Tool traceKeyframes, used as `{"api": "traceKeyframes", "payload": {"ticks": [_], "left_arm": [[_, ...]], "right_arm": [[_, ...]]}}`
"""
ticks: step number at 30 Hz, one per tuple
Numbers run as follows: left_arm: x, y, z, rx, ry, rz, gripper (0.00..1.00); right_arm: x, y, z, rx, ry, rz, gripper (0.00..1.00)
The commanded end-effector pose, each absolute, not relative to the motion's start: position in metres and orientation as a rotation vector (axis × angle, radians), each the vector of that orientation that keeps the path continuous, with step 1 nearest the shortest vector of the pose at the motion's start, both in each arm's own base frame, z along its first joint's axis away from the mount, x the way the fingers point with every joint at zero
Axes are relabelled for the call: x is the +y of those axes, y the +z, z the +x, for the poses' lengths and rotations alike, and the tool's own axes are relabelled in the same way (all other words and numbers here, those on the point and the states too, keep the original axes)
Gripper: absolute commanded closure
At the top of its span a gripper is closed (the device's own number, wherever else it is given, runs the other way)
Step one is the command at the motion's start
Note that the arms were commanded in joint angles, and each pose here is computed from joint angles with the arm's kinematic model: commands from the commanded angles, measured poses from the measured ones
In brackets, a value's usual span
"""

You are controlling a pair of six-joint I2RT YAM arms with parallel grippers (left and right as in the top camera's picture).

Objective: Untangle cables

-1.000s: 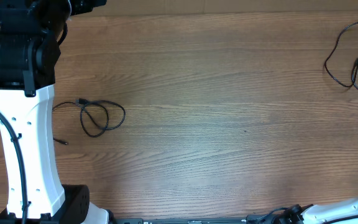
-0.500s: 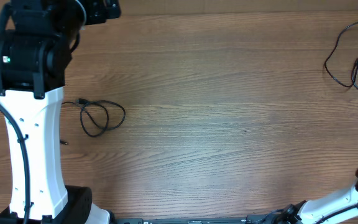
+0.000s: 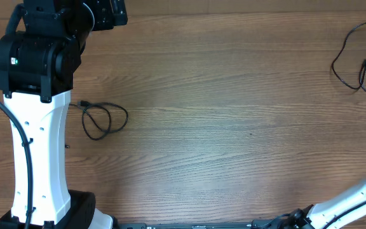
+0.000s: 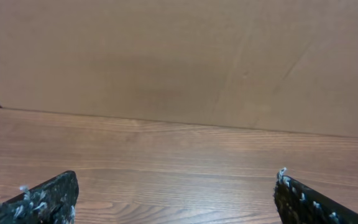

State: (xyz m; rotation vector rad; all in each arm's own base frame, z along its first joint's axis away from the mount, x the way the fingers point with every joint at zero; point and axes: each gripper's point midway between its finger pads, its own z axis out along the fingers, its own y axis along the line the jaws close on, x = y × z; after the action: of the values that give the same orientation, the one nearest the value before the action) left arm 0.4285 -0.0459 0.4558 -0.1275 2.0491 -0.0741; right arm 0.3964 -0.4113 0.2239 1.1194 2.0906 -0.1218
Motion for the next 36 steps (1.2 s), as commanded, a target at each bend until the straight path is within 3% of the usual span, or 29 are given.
{"api": "traceKeyframes", "payload": {"ticks": [1, 12, 21, 24, 25, 27, 29, 36], "left_arm": [[-0.043, 0.460, 0.426, 2.037, -0.039, -0.117, 0.00], [-0.044, 0.453, 0.422, 2.073, -0.043, -0.108, 0.00], [-0.044, 0.452, 0.421, 2.078, -0.041, -0.106, 0.00], [-0.044, 0.452, 0.421, 2.078, -0.030, -0.088, 0.00], [-0.044, 0.452, 0.421, 2.079, -0.030, -0.087, 0.00], [-0.044, 0.452, 0.421, 2.080, -0.027, -0.084, 0.00], [-0.044, 0.452, 0.421, 2.079, -0.026, -0.080, 0.00], [-0.044, 0.454, 0.422, 2.070, -0.014, -0.063, 0.00]], "right_arm": [[-0.431, 0.236, 0.371, 2.046, -0.134, 1.131, 0.96], [-0.419, 0.143, 0.378, 2.064, -0.025, 1.206, 0.96], [-0.420, 0.082, 0.350, 2.076, -0.129, 1.346, 0.96], [-0.414, 0.091, 0.355, 2.094, -0.087, 1.297, 0.33], [-0.409, 0.097, 0.360, 2.116, -0.064, 1.233, 0.27], [-0.397, 0.117, 0.374, 2.138, -0.032, 1.098, 0.05], [-0.389, 0.141, 0.383, 2.116, -0.042, 1.040, 0.00], [-0.304, 0.254, 0.431, 2.047, -0.058, 0.689, 0.03]]}}
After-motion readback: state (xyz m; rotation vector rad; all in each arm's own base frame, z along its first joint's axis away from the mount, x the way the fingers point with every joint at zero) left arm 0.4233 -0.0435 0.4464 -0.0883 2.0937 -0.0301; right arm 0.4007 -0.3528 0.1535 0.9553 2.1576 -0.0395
